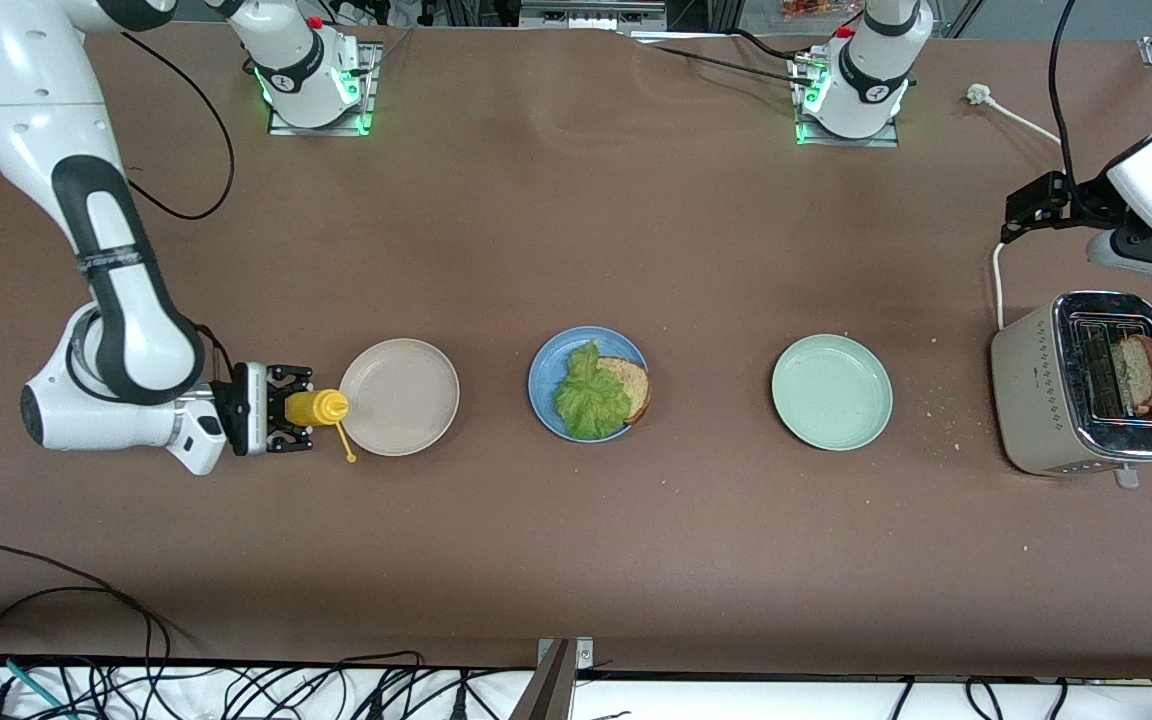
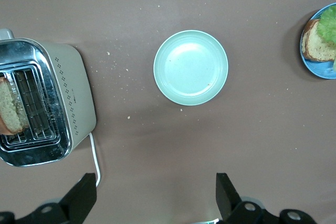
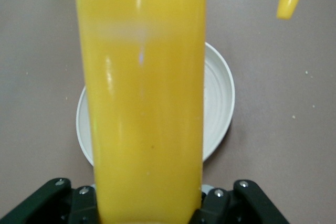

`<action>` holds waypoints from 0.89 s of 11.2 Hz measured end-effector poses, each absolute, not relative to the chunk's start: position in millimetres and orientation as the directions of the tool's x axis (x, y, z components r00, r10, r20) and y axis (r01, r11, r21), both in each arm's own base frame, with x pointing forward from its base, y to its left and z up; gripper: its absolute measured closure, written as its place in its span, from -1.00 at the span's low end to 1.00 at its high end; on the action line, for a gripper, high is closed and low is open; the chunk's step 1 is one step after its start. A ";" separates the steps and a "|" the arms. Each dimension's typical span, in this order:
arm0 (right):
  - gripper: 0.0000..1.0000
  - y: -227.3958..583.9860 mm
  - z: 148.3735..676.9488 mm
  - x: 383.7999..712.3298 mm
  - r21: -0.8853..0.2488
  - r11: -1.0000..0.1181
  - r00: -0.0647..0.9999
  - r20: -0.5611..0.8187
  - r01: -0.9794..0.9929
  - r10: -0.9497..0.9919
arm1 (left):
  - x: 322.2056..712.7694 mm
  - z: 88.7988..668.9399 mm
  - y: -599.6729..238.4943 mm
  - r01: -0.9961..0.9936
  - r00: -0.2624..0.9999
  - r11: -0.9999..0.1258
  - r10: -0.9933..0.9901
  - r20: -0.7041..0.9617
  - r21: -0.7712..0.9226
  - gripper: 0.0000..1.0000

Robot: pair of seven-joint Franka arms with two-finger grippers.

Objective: Make sandwich in blue plate with both arms

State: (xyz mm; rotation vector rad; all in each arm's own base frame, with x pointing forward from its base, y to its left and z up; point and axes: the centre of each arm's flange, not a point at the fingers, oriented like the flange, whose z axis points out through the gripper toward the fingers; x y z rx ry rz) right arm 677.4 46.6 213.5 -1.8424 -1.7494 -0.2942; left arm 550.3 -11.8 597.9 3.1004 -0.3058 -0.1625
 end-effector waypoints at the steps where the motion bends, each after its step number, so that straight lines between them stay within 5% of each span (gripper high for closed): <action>1: 0.92 65.9 229.0 677.7 -0.276 -0.013 0.148 0.474 0.961 0.868 | 550.4 597.8 -11.9 -0.194 0.975 -0.981 -0.196 -0.102 0.032 -1.00; 10: 0.92 262.5 274.0 630.1 -0.292 -0.207 0.239 0.076 0.934 0.968 | 550.5 597.6 -12.3 -0.195 0.975 -0.980 -0.197 -0.102 0.032 -1.00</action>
